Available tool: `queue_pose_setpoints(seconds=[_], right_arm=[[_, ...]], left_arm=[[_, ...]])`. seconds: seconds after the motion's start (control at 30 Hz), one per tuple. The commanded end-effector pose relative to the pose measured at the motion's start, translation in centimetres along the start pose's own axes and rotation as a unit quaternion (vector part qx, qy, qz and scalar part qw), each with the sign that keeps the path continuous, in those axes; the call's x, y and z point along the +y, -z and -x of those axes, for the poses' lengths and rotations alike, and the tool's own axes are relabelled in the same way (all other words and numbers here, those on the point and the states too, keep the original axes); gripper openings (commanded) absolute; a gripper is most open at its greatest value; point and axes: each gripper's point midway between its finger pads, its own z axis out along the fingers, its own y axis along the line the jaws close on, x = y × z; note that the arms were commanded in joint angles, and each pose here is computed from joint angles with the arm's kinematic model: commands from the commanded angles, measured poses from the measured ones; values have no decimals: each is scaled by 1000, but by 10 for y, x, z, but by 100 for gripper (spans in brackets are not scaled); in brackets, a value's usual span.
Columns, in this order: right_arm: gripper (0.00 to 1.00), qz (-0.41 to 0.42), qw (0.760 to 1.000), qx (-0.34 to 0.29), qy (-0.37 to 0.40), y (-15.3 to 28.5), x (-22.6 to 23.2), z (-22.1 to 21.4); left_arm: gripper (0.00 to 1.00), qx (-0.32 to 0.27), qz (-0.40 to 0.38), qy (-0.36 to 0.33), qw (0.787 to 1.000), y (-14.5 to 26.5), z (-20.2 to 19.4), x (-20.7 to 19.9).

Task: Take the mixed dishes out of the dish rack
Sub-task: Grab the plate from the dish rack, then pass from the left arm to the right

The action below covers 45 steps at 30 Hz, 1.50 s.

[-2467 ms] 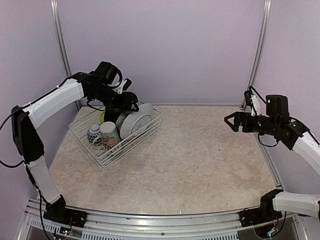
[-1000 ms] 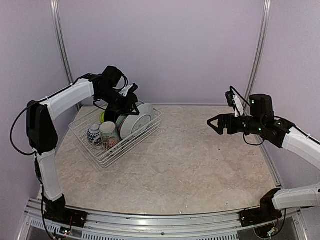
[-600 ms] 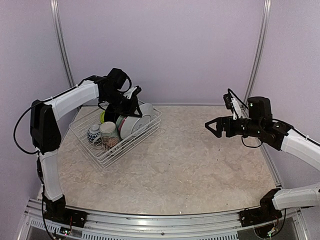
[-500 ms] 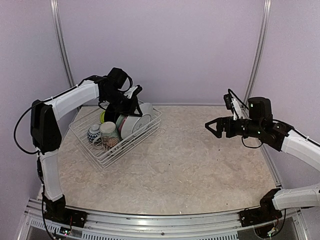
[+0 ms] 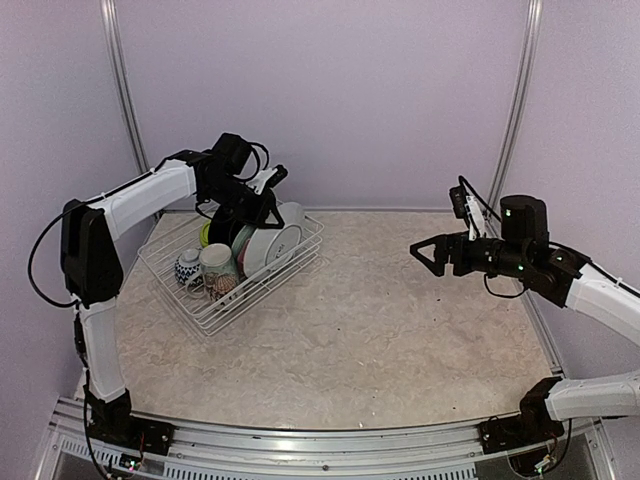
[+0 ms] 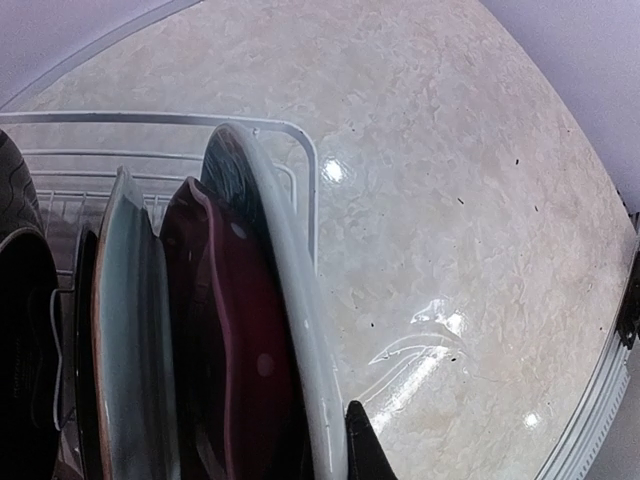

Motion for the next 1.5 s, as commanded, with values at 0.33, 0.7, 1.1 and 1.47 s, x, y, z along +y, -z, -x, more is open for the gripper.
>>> queue_pose_setpoints(seconds=[0.33,0.7,1.1,1.47], right_arm=[[100,-19,1000,-7,-22,-11,-5,4],[100,-10,999,5,-31,-25,-6,0],[100,-33,998,16,-46,-30,-17,-11],[100,-59,996,24,-66,-34,-28,-21]], left_arm=[[0,-23,-36,37,998,80,18,-32],[0,-52,-72,33,996,116,29,-71],[0,-77,-144,16,986,144,33,-112],[0,-94,-203,-15,975,160,39,-152]])
